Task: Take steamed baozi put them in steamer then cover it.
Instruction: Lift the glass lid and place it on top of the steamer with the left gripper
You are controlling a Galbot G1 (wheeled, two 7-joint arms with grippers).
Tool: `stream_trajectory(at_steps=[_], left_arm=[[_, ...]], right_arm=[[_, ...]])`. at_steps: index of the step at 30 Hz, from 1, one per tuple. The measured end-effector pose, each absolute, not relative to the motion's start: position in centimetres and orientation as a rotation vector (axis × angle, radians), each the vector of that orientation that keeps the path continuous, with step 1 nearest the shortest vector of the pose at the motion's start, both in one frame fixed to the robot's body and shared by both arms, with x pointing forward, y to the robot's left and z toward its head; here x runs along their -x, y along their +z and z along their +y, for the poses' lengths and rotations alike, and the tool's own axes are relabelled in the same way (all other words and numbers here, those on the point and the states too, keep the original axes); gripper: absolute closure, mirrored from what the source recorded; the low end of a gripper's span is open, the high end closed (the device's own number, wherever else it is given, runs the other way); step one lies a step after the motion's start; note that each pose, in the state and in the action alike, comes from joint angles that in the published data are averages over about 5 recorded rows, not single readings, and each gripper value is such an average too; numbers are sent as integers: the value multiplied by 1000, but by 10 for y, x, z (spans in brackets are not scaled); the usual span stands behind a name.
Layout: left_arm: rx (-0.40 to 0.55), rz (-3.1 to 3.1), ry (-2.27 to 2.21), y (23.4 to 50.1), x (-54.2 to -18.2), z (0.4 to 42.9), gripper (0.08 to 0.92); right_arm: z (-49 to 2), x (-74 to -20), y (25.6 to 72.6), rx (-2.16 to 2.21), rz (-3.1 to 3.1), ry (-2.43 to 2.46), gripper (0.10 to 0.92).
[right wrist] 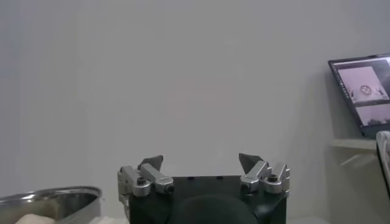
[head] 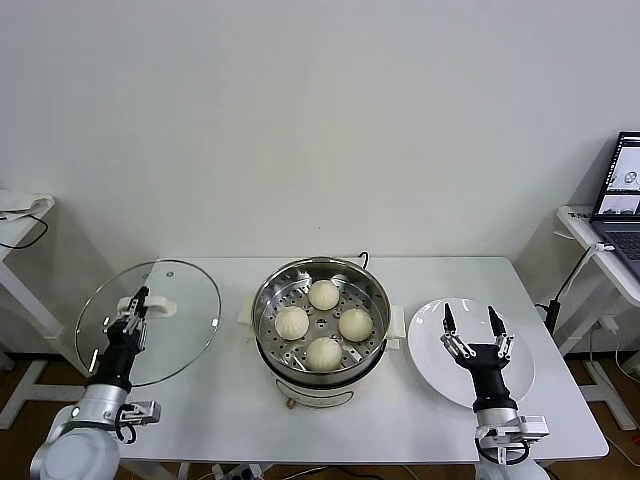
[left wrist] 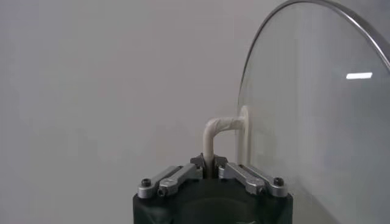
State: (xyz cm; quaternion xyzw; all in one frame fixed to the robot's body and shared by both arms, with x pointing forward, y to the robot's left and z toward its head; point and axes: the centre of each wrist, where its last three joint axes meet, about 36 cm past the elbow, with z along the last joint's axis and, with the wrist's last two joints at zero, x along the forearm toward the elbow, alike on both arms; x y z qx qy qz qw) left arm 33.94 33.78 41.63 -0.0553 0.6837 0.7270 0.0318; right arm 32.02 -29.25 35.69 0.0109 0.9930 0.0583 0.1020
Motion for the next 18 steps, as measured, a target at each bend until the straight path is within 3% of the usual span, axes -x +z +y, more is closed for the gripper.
stream_trajectory(at_steps=[5,18], left_arm=[[147,2126,2233,440,-338,306,813],[64,2155,2158,472,-351,216,813]], right_arm=[[-294,-319,360,-38,2924,172,200],[-303,-314,362,-94,2921,154,200]])
